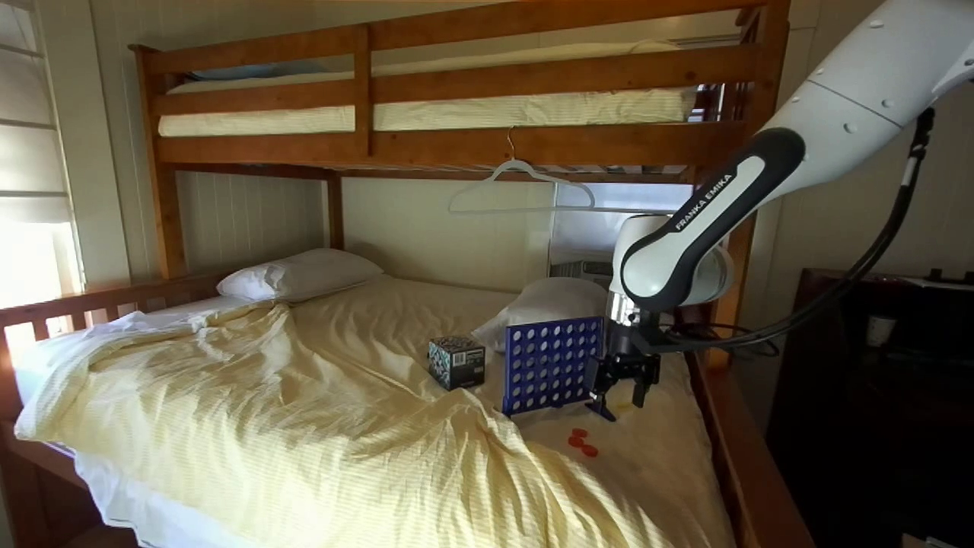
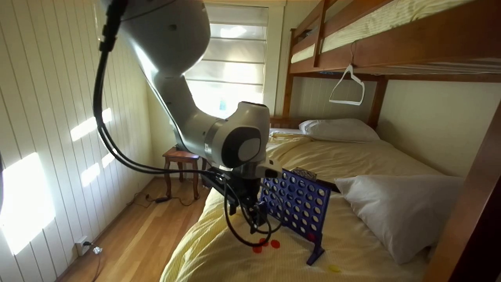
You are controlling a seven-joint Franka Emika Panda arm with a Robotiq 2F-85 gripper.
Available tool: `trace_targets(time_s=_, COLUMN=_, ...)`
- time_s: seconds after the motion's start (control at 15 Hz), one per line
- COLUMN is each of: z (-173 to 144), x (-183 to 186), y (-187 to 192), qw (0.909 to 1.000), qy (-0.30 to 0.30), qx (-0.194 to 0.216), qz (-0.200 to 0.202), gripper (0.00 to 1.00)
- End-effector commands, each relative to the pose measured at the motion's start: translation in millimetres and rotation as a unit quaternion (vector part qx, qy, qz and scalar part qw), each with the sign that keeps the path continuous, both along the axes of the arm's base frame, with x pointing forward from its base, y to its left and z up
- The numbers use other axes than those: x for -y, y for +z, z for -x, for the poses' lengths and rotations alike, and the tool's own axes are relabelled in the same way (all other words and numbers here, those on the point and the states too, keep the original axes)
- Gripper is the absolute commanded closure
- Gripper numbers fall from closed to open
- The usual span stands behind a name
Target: Put the orange circle inside the blue object
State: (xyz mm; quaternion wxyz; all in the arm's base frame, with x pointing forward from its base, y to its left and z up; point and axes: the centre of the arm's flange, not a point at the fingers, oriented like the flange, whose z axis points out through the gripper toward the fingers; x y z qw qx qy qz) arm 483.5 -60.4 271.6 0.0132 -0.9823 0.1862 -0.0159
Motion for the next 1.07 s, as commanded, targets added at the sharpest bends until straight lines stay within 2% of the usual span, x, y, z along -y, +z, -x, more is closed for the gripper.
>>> trace_targets(time_s=0.0, z=-34, x=7, y=-19, qw=0.9997, qy=-0.007, qx=-0.022, qz=0.012, gripper=0.00)
trace_targets(time_s=0.47, z=-76, x=0, y=-49, qw=0.9946, qy=-0.067, qx=-0.064, qz=0.046, gripper=0.00)
trace_targets(time_s=1.0, z=-96, x=-10, y=-82, qw=0.9821, qy=-0.116, qx=-0.122, qz=0.085, gripper=0.00)
